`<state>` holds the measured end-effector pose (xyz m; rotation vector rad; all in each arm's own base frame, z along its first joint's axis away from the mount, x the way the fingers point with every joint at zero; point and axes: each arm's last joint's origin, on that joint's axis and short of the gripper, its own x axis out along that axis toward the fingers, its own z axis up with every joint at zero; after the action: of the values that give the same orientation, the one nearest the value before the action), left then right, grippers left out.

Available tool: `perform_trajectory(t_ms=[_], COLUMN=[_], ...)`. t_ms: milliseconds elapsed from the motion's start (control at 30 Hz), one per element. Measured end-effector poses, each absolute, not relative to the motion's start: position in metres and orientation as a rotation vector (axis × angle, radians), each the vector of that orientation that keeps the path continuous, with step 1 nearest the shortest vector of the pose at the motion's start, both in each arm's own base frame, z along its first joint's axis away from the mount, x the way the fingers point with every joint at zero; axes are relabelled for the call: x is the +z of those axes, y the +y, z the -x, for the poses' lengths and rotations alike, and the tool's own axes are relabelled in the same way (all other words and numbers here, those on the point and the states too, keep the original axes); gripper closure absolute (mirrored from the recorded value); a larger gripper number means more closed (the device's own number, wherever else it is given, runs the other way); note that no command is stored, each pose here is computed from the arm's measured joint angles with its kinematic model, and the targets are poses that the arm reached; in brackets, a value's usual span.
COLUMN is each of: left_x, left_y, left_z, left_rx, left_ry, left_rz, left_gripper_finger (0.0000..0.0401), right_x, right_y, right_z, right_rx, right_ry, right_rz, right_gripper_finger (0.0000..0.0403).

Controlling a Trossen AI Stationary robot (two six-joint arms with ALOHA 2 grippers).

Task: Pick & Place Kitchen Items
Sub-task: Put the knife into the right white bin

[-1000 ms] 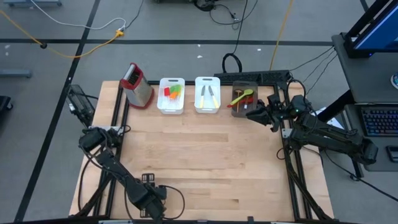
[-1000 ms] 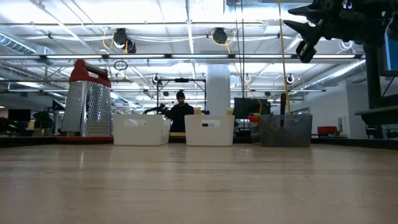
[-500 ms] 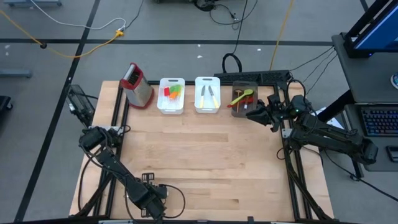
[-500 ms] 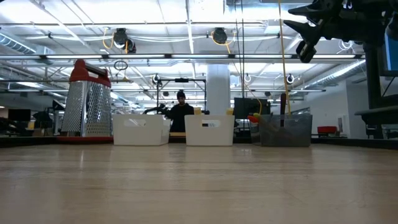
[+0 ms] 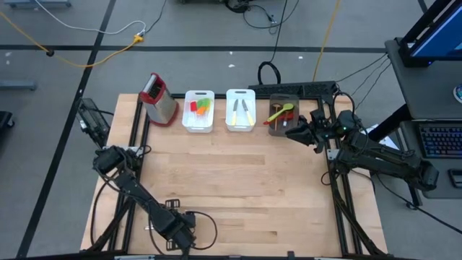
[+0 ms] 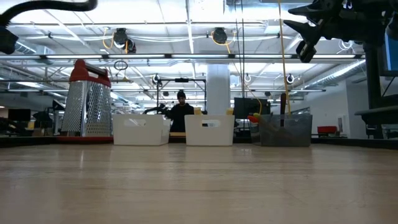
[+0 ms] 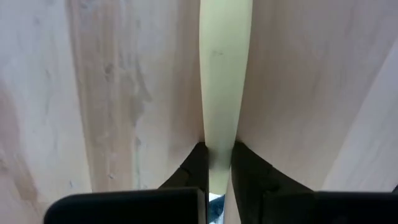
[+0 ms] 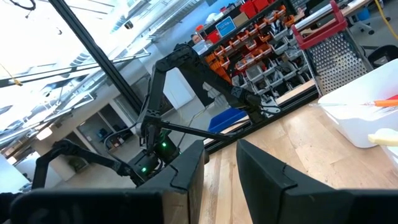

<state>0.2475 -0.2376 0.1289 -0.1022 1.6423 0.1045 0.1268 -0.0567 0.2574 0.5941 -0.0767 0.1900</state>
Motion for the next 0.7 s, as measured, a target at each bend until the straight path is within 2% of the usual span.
perform_trajectory(t_ms=[433, 700], left_x=[0.143, 0.147], left_y=[-0.219, -0.194], left_z=[-0.26, -0.28], left_rx=[0.171, 0.193], left_ry=[1.553, 1.539], left_rz=[0.114, 0.162], left_gripper_finger=[0.0367, 0.0367], right_x=[0.258, 0.259], right_y=[-0.057, -0.06], right_z=[-0.127, -0.127], right_rx=[0.181, 0.095], right_ry=[-0.083, -0.124], right_rz=[-0.594, -0.764], right_gripper_finger=[0.0312, 0.0312])
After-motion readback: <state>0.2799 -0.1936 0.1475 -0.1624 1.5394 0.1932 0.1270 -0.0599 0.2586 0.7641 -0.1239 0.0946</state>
